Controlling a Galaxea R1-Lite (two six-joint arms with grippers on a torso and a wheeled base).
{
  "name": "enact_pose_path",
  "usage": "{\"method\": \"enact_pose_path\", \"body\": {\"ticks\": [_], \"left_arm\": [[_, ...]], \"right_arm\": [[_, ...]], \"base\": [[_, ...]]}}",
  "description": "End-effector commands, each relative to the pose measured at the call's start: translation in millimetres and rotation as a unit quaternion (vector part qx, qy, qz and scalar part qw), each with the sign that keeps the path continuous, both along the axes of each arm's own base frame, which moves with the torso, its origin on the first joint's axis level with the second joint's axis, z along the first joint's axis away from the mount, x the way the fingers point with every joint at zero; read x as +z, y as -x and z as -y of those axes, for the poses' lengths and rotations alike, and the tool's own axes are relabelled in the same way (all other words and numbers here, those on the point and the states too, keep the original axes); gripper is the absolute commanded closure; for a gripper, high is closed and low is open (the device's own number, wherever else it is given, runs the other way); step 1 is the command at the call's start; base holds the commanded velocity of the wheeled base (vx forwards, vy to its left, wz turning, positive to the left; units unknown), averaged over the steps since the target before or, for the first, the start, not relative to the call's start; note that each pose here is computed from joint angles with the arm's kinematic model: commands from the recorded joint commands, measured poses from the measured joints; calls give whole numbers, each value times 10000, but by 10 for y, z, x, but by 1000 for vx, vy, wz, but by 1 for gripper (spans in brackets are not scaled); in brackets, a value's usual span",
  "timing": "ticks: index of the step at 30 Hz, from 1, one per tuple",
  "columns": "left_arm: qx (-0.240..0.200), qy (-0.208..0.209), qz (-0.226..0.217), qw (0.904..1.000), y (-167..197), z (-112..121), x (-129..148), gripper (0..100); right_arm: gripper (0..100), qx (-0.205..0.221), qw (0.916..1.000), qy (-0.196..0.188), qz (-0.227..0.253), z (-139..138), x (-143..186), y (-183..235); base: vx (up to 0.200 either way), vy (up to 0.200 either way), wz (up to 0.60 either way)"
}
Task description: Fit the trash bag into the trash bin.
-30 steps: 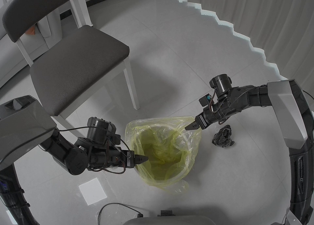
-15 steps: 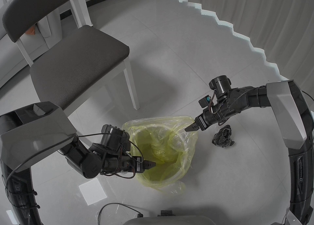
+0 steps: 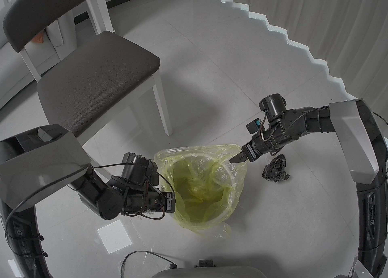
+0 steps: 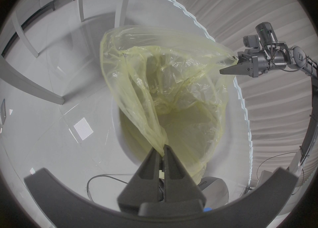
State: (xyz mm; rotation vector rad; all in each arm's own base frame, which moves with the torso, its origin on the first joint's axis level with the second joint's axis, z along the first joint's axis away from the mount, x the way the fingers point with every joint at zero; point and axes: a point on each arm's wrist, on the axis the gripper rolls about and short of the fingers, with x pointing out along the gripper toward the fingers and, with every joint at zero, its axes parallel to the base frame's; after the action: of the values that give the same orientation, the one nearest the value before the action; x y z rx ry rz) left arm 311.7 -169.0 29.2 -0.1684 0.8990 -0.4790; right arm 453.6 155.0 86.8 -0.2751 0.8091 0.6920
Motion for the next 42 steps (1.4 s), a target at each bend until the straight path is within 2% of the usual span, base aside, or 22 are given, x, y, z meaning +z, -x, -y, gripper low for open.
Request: {"method": "enact_pose_path", "body": {"ticks": [1, 8, 15, 25, 42], "left_arm": [[70, -71, -35, 9999, 44, -85, -4, 100], [239, -219, -198, 9993, 147, -248, -47, 100], [213, -499, -305, 9981, 158, -381, -178, 100], [52, -673, -114, 9977, 16, -345, -339, 100], [153, -734, 158, 9971, -353, -240, -477, 100]], "right_arm": [[0, -8, 10000, 11, -19, 14, -15, -3], [0, 17, 10000, 39, -60, 4, -70, -12], [0, 53, 9999, 57, -100, -30, -129, -20], [0, 59, 9999, 68, -118, -33, -161, -28], [0, 45, 9999, 71, -144, -41, -244, -76]], "base": [[0, 0, 0], [0, 0, 0], [0, 0, 0], [0, 0, 0], [0, 0, 0]]}}
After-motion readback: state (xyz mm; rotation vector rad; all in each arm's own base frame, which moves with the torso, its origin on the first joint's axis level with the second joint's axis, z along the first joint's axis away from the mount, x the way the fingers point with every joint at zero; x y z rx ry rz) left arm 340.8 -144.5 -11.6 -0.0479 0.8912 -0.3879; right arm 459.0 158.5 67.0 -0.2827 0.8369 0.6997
